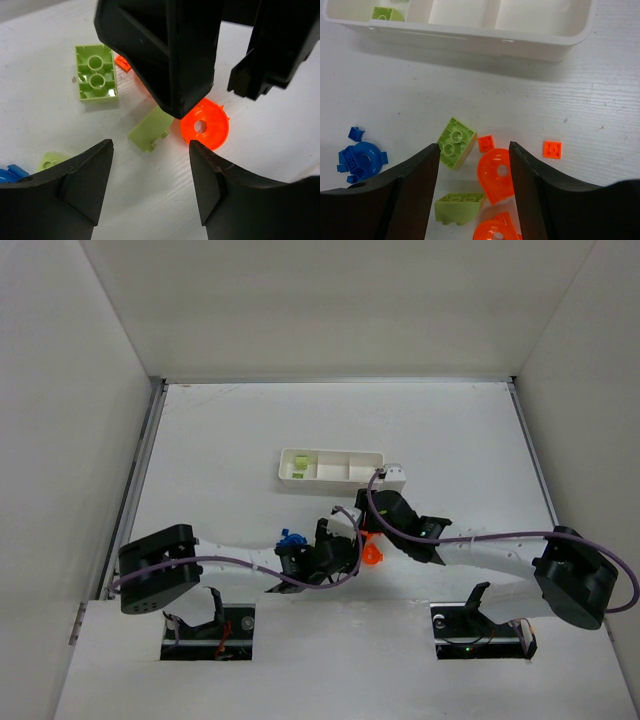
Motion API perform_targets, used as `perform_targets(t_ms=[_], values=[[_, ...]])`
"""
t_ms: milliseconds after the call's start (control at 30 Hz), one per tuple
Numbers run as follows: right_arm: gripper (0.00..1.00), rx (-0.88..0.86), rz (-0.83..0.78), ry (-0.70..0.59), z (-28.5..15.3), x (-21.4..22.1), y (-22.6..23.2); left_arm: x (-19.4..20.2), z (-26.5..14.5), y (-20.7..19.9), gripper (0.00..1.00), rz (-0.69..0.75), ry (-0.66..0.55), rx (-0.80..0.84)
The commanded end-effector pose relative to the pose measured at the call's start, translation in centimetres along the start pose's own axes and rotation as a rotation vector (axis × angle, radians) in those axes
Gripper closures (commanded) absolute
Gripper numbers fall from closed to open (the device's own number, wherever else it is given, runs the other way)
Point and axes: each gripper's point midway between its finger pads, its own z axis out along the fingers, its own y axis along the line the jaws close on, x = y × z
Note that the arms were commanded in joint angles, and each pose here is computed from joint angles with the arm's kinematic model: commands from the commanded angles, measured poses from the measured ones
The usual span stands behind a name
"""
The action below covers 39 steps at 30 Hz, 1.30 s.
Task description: Sort the legos into containers by color
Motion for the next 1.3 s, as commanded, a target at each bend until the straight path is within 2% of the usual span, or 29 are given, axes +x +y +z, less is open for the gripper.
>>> perform_targets(t_ms=[0, 567, 667, 700, 800, 1033, 1267], values=[[0.37, -0.028, 0.029, -0.029, -0.2, -0.8, 1.0, -0.2, 0.6, -1.9, 0.4, -0.012, 0.0, 0.058], [0.37, -0.038, 0.035, -0.037, 0.0, -0.8, 1.2, -0.2, 3.5, -0.9, 0.41, 0.056, -0.019, -0.021], [0.37, -0.04, 0.035, -0.037, 0.0, -0.8, 1.2, -0.3, 3.7, -1.1, 0.57, 0.056, -0.022, -0.013], [0.37, -0.042, 0.035, -0.039, 0.0, -0.8, 1.2, -0.4, 3.4, -1.1, 0.65, 0.057, -0.027, -0.013], [0.37, -0.045, 0.033, -0.044, -0.1, -1.0, 1.3, -0.6, 2.3, -0.9, 0.77, 0.048, -0.04, -0.005], [0.4, -0.053, 0.034, -0.044, 0.1, -1.5, 1.9, -3.4, -2.8, 1.2, 0.81, -0.021, -0.139, 0.013], [0.44, -0.051, -0.004, 0.016, 2.8, -0.3, 3.4, -6.3, -6.9, 5.3, 0.81, -0.133, -0.228, -0.013]])
